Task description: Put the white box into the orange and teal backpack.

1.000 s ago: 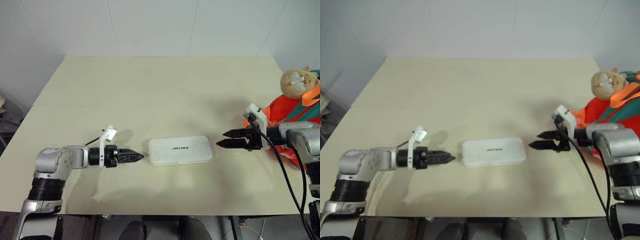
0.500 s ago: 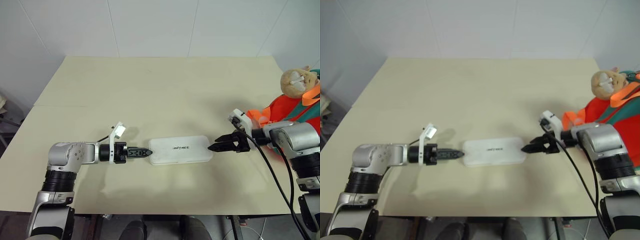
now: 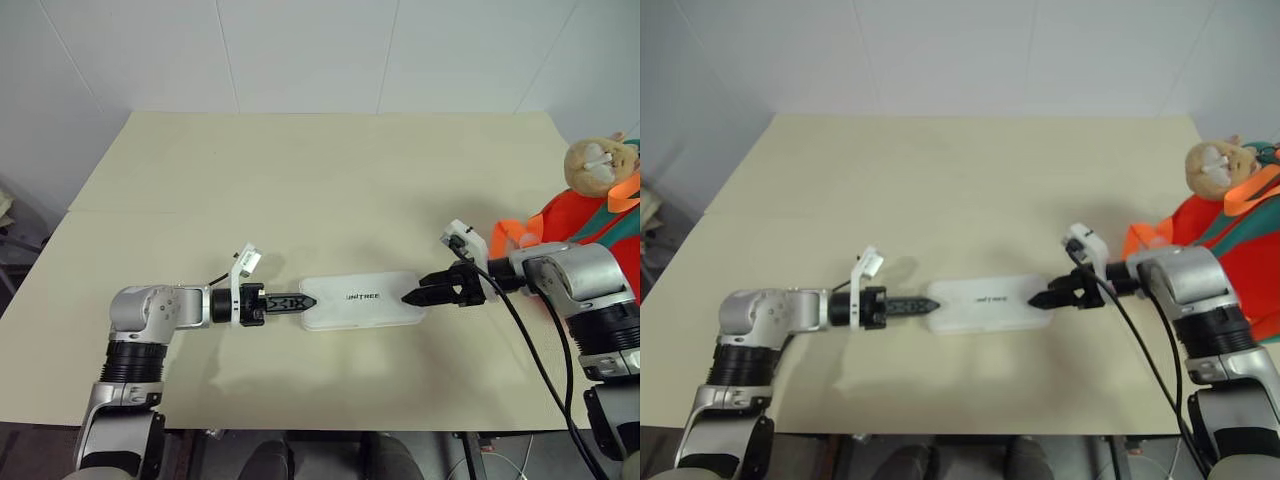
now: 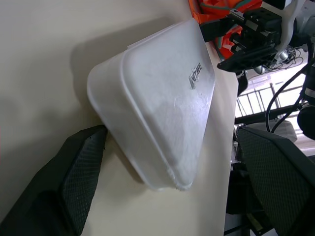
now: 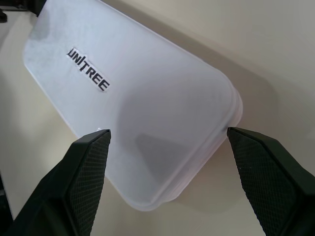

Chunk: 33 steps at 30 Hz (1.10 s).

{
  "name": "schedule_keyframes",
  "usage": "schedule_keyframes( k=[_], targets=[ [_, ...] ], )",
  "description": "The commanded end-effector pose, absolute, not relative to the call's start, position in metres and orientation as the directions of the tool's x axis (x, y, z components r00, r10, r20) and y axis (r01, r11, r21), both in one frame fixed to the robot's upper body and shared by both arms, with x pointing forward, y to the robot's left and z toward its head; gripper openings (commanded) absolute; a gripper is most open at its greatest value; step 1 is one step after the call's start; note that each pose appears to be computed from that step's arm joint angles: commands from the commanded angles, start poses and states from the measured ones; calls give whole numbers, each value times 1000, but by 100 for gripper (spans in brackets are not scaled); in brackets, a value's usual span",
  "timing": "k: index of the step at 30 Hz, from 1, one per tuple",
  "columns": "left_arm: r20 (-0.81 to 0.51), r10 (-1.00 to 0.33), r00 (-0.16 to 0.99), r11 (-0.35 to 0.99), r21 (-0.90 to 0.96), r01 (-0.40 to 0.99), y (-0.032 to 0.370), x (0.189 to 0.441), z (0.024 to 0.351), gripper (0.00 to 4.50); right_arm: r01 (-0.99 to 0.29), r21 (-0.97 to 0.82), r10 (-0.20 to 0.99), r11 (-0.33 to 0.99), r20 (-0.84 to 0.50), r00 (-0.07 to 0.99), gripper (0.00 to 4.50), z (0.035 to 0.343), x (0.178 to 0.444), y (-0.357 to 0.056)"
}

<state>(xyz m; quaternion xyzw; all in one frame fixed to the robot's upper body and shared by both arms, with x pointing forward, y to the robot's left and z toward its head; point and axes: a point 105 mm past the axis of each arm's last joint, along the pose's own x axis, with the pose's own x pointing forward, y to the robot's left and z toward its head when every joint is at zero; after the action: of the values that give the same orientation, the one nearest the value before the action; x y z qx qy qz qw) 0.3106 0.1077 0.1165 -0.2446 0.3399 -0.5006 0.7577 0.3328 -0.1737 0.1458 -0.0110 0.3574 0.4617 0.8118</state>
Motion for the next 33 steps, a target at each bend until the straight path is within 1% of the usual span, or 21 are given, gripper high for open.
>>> schedule_keyframes(
  k=[1, 13, 24, 25, 27, 29, 33],
  targets=[
    [-295, -930, 220, 368, -754, 545, 100, 304, 105, 449, -788, 315, 771, 529, -567, 291, 450, 153, 329, -160],
    [-280, -938, 202, 345, -775, 530, 89, 306, 106, 449, -802, 340, 805, 491, -528, 269, 450, 149, 327, -142],
    [-274, -945, 178, 326, -792, 516, 92, 305, 109, 449, -821, 331, 815, 465, -523, 251, 450, 145, 324, -144],
    [-275, -945, 178, 327, -792, 516, 93, 305, 109, 410, -823, 329, 814, 463, -525, 248, 450, 145, 323, -146],
    [-271, -946, 179, 324, -794, 514, 95, 306, 111, 360, -829, 328, 813, 454, -532, 235, 450, 143, 320, -150],
    [-266, -949, 168, 315, -797, 516, 96, 305, 114, 290, -832, 326, 812, 449, -539, 226, 450, 142, 318, -154],
    [-258, -954, 155, 301, -804, 514, 99, 303, 117, 171, -840, 315, 801, 441, -561, 210, 450, 137, 312, -163]
  ],
)
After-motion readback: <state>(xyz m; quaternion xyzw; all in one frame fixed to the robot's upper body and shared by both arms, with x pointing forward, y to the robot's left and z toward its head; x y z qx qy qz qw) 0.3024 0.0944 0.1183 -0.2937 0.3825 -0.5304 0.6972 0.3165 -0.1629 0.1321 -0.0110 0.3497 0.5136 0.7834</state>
